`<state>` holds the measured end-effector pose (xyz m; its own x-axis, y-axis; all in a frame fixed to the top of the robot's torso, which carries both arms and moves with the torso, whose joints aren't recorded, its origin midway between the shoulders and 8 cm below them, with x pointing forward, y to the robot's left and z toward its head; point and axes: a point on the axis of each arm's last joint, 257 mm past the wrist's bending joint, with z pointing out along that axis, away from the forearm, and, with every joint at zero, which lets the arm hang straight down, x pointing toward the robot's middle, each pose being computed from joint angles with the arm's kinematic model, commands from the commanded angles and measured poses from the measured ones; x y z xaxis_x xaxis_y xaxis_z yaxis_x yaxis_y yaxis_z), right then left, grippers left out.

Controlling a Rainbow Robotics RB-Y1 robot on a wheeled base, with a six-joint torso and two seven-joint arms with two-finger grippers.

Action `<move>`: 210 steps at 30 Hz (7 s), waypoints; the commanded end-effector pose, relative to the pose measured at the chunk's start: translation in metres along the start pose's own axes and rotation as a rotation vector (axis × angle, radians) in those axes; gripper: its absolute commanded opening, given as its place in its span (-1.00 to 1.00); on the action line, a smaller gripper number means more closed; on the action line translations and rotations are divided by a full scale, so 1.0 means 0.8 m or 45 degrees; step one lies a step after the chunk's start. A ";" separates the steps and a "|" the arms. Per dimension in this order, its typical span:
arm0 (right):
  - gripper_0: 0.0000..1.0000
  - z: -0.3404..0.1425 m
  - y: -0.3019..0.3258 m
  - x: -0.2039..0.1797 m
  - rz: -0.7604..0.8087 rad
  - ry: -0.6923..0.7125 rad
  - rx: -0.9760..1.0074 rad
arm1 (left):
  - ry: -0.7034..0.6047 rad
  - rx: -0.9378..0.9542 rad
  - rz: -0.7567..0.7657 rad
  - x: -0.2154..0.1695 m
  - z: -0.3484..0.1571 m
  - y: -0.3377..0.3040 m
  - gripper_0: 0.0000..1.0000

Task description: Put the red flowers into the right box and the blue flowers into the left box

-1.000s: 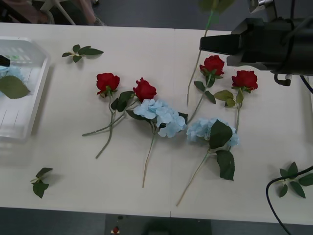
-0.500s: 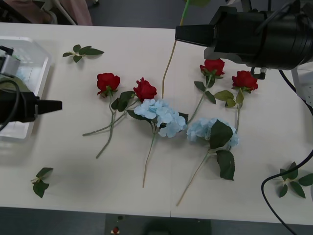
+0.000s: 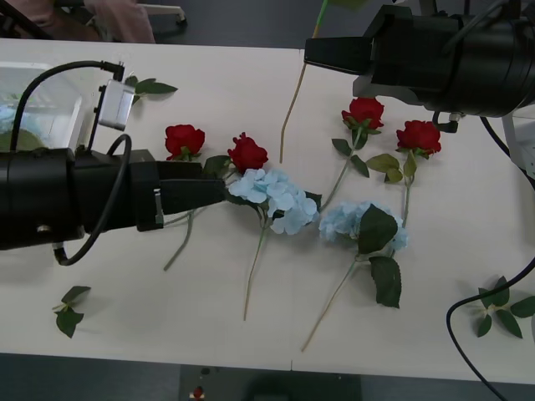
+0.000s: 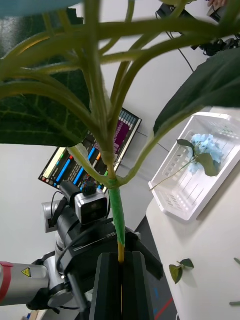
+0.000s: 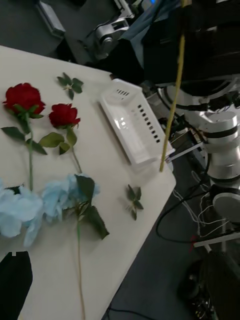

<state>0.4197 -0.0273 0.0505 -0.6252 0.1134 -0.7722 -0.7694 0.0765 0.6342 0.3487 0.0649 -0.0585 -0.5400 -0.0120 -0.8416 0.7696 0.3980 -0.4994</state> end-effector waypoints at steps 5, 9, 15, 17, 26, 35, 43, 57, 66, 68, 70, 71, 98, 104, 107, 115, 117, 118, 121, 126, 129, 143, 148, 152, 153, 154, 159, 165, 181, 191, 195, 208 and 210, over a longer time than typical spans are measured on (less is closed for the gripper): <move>-1.00 0.009 0.023 -0.011 0.014 -0.011 -0.054 | -0.133 0.131 0.122 -0.064 0.066 -0.065 1.00; -1.00 0.009 0.023 -0.011 0.014 -0.011 -0.054 | -0.165 0.152 0.114 -0.075 0.092 -0.065 1.00; -1.00 0.009 0.023 -0.011 0.014 -0.011 -0.054 | -0.168 0.131 0.148 -0.082 0.116 -0.053 1.00; -1.00 0.009 0.023 -0.011 0.014 -0.011 -0.054 | -0.167 0.134 0.155 -0.082 0.123 -0.054 1.00; -1.00 0.009 0.023 -0.011 0.014 -0.011 -0.054 | -0.148 0.152 0.150 -0.086 0.137 -0.053 -1.00; -1.00 0.009 0.023 -0.011 0.014 -0.011 -0.054 | -0.144 0.143 0.160 -0.087 0.138 -0.050 -1.00; 0.07 0.009 0.023 -0.011 0.014 -0.011 -0.054 | -0.137 0.131 0.178 -0.086 0.136 -0.046 -1.00; 1.00 0.009 0.023 -0.011 0.014 -0.011 -0.054 | -0.134 -0.015 0.203 -0.109 0.079 0.007 -1.00; 1.00 -0.003 0.004 -0.005 0.036 -0.014 -0.007 | -0.011 -0.333 0.068 -0.101 -0.086 0.120 -1.00; 1.00 -0.015 -0.003 -0.011 0.013 -0.008 0.049 | -0.004 -0.424 0.022 -0.097 -0.129 0.148 -1.00; 1.00 -0.027 -0.020 -0.011 -0.010 0.016 0.135 | 0.002 -0.535 -0.030 -0.091 -0.180 0.179 -1.00; 1.00 -0.032 -0.029 -0.009 -0.019 0.031 0.178 | 0.005 -0.589 -0.054 -0.088 -0.202 0.193 -1.00; 1.00 -0.315 -0.245 0.049 0.566 0.131 1.554 | 0.256 -1.574 -0.332 0.048 -0.495 0.426 -0.33; 1.00 -0.344 -0.283 0.073 0.566 0.180 1.696 | 0.199 -1.549 -0.352 0.051 -0.495 0.436 0.41; 1.00 -0.348 -0.299 0.084 0.537 0.215 1.748 | 0.163 -1.517 -0.349 0.043 -0.491 0.433 0.53; 1.00 -0.350 -0.349 0.110 0.530 0.208 1.810 | 0.007 -1.234 -0.323 -0.018 -0.449 0.385 0.69; 1.00 -0.352 -0.361 0.114 0.518 0.202 1.830 | 0.019 -1.207 -0.310 -0.028 -0.449 0.373 0.70; 1.00 -0.352 -0.367 0.113 0.506 0.193 1.835 | 0.025 -1.206 -0.306 -0.030 -0.451 0.370 0.70; 1.00 -0.355 -0.385 0.115 0.467 0.174 1.859 | 0.026 -1.197 -0.301 -0.035 -0.451 0.366 0.71; 1.00 -0.350 -0.410 0.113 0.418 0.143 1.869 | -0.007 -1.072 -0.268 -0.068 -0.417 0.344 0.92; 1.00 -0.348 -0.423 0.114 0.409 0.131 1.867 | 0.003 -1.028 -0.268 -0.097 -0.380 0.327 1.00; 1.00 -0.337 -0.460 0.128 0.314 0.154 1.905 | 0.128 -0.991 -0.070 -0.054 -0.176 0.330 1.00; 1.00 -0.333 -0.462 0.130 0.299 0.162 1.911 | 0.220 -0.974 0.081 -0.045 -0.119 0.320 1.00; 1.00 -0.331 -0.463 0.131 0.288 0.169 1.919 | 0.298 -0.956 0.162 -0.038 -0.084 0.310 1.00; 1.00 -0.332 -0.464 0.131 0.285 0.171 1.926 | 0.308 -0.951 0.158 -0.034 -0.079 0.309 1.00; 1.00 -0.332 -0.464 0.131 0.278 0.175 1.929 | 0.307 -0.952 0.151 -0.033 -0.078 0.309 1.00; 1.00 -0.329 -0.465 0.133 0.273 0.181 1.933 | 0.304 -0.949 0.059 -0.020 -0.071 0.325 1.00; 0.67 -0.327 -0.468 0.143 0.291 0.195 1.931 | 0.309 -0.883 -0.068 -0.009 -0.028 0.332 1.00; -0.12 -0.323 -0.478 0.154 0.260 0.217 1.939 | 0.317 -0.983 -0.305 0.027 0.026 0.352 1.00; -1.00 -0.330 -0.477 0.153 0.257 0.225 1.946 | 0.340 -1.091 -0.428 0.058 0.018 0.376 1.00; -1.00 -0.338 -0.469 0.135 0.247 0.230 1.955 | 0.344 -1.141 -0.424 0.058 0.011 0.389 1.00; -1.00 -0.378 -0.385 0.052 0.184 0.270 1.966 | 0.365 -1.191 -0.441 0.048 0.014 0.408 1.00; -1.00 -0.400 -0.366 0.035 0.179 0.266 1.986 | 0.365 -1.201 -0.443 0.047 0.012 0.411 1.00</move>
<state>0.5770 -0.3396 -0.2198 -0.8236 0.1270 -0.5528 0.1194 0.9916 0.0500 0.5726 0.1967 -0.2751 -0.8532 -0.0723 -0.5166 0.0501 0.9744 -0.2190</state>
